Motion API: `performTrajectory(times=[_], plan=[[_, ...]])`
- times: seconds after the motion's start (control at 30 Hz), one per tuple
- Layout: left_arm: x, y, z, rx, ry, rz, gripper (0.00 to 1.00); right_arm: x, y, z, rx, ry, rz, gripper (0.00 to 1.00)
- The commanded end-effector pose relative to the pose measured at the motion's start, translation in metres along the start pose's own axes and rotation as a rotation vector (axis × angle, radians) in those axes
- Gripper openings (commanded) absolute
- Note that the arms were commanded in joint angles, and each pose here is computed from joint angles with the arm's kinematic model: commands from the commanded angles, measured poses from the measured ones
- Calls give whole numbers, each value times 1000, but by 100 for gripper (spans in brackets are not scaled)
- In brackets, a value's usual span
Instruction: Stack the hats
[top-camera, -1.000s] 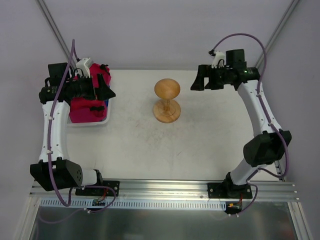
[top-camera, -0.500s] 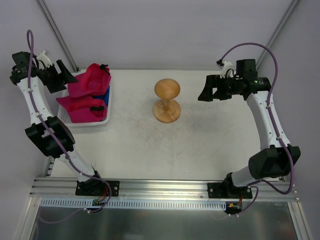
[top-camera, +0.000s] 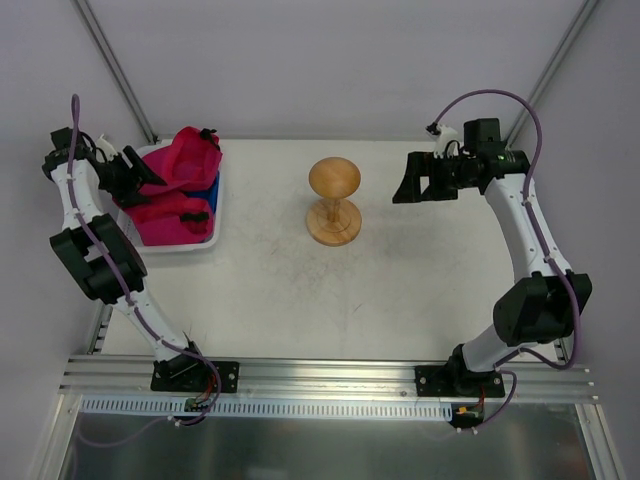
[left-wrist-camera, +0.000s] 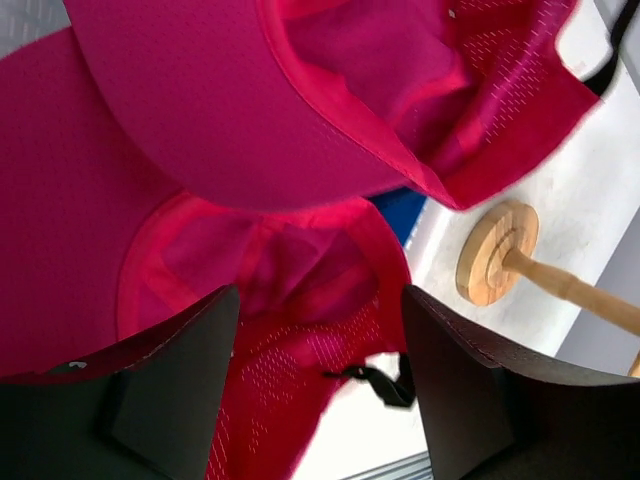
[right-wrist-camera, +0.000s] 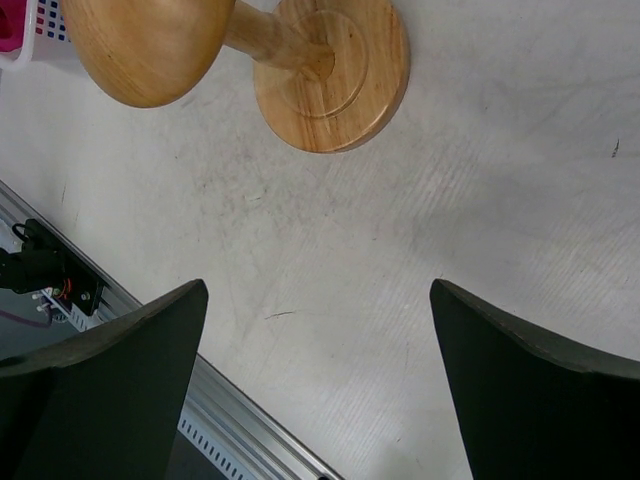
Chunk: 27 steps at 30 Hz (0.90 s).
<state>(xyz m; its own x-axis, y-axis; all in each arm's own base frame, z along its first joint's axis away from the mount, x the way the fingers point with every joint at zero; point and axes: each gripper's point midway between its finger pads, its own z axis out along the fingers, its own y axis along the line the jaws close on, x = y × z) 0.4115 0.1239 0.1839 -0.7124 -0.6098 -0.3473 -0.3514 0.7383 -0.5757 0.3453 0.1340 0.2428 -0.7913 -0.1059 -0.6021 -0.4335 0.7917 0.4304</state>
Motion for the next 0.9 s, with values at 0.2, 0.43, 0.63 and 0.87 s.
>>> performTrajectory(times=[0.2,0.43,0.63,0.87], plan=[[-13,24,44,22,24,-110,64,-21,0,2,-9,-30,-1,99],[-30,26,60,49,13,-118,60,-19,1,3,-12,-19,13,99],[-44,12,52,102,-26,-115,60,-26,4,1,-20,-27,32,100],[-56,2,39,113,-88,-143,47,-23,3,3,-19,-20,35,100]])
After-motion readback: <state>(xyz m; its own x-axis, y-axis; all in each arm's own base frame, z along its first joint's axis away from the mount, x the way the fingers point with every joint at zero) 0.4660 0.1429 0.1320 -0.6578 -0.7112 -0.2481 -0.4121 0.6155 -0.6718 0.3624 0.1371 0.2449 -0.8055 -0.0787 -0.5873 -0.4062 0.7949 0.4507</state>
